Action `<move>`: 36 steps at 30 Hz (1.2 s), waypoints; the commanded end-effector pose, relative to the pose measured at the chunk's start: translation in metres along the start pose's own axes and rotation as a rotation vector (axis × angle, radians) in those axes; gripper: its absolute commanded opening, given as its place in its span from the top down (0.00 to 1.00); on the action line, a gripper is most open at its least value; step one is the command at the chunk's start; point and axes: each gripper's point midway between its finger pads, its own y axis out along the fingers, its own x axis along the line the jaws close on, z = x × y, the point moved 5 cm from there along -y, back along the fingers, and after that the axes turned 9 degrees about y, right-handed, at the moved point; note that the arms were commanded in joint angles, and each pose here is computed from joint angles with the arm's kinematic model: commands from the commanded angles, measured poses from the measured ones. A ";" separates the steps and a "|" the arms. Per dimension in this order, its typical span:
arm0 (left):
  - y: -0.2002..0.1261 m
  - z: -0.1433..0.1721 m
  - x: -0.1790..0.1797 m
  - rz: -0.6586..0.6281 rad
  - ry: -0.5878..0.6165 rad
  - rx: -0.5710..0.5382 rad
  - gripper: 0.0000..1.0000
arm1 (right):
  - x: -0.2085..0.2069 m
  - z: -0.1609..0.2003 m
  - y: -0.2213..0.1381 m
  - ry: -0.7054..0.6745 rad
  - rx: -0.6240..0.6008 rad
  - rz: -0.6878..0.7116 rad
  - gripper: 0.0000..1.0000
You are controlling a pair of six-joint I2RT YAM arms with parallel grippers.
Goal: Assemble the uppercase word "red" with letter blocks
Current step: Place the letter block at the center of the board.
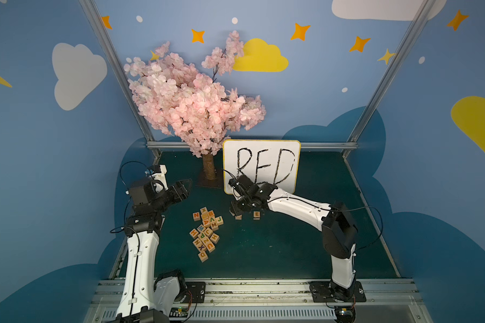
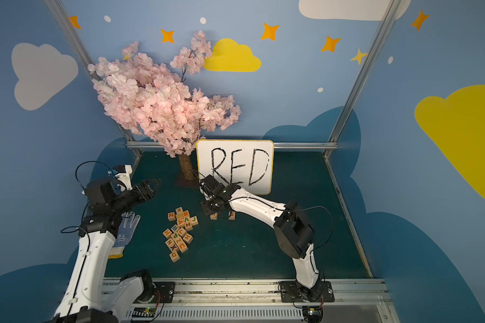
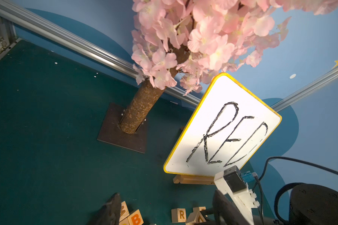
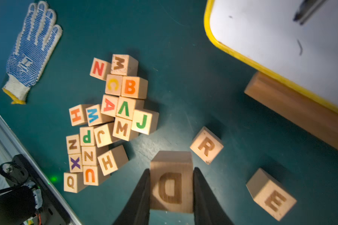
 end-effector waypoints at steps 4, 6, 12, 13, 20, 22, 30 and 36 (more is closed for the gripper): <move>0.007 0.006 -0.022 0.013 0.105 0.069 0.28 | -0.023 0.006 -0.031 0.061 -0.040 0.055 0.84; 0.010 0.011 -0.028 0.026 0.127 0.097 0.29 | -0.032 0.009 -0.034 0.077 -0.040 0.082 0.84; 0.018 0.017 -0.043 0.059 0.188 0.153 0.28 | -0.062 0.022 -0.038 0.140 -0.023 0.182 0.84; 0.020 0.018 -0.047 0.068 0.202 0.160 0.29 | -0.067 0.025 -0.039 0.156 -0.024 0.192 0.84; 0.042 0.035 -0.084 0.214 0.299 0.272 0.29 | -0.103 0.049 -0.045 0.264 -0.008 0.295 0.84; 0.048 0.039 -0.089 0.239 0.321 0.293 0.29 | -0.113 0.055 -0.046 0.292 -0.006 0.319 0.84; 0.071 0.039 -0.106 0.314 0.361 0.317 0.29 | -0.145 0.068 -0.040 0.390 0.011 0.371 0.84; 0.079 0.043 -0.109 0.352 0.359 0.315 0.29 | -0.157 0.066 -0.035 0.374 -0.001 0.405 0.84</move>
